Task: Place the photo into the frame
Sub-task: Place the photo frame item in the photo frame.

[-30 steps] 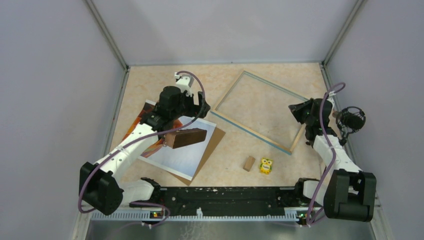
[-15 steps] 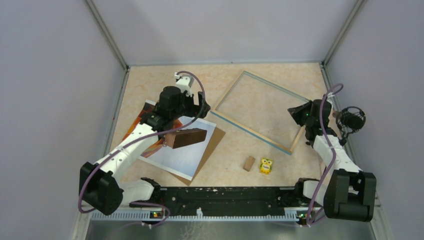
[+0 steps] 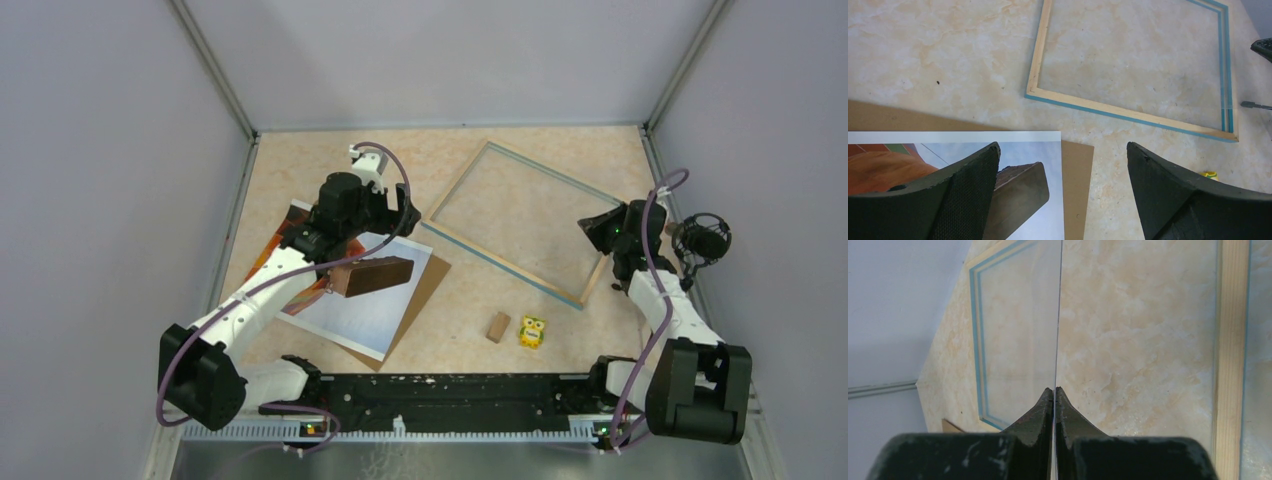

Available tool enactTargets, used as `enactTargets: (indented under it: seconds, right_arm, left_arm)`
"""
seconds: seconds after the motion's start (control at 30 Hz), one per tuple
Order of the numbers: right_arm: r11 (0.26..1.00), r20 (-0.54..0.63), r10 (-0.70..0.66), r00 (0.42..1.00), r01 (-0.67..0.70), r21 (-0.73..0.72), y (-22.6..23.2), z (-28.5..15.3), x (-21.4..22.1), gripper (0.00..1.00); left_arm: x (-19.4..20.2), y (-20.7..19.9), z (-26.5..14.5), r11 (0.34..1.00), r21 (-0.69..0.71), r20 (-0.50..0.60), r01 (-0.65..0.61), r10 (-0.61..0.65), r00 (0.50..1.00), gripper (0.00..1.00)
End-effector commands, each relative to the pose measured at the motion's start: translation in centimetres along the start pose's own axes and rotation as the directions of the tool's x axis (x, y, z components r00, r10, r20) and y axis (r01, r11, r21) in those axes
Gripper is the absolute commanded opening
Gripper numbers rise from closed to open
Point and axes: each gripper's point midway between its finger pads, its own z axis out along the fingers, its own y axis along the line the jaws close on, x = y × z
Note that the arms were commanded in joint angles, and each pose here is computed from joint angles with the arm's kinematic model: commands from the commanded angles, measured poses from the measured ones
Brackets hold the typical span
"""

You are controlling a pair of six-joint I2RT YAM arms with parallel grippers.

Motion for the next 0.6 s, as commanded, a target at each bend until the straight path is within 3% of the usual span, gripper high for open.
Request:
enactTargets:
  seconds: [0.0, 0.57]
  right_arm:
    - [0.998, 0.035, -0.021, 0.999, 0.023, -0.054, 1.34, -0.42, -1.24, 0.0]
    - [0.999, 0.036, -0.029, 0.999, 0.031, -0.041, 0.66, -0.66, -1.25, 0.0]
  left_arm:
    - [-0.66, -0.46, 0.24, 1.0, 0.024, 0.029, 0.0, -0.001, 1.0, 0.99]
    - [-0.55, -0.4, 0.37, 1.0, 0.022, 0.025, 0.001, -0.001, 1.0, 0.98]
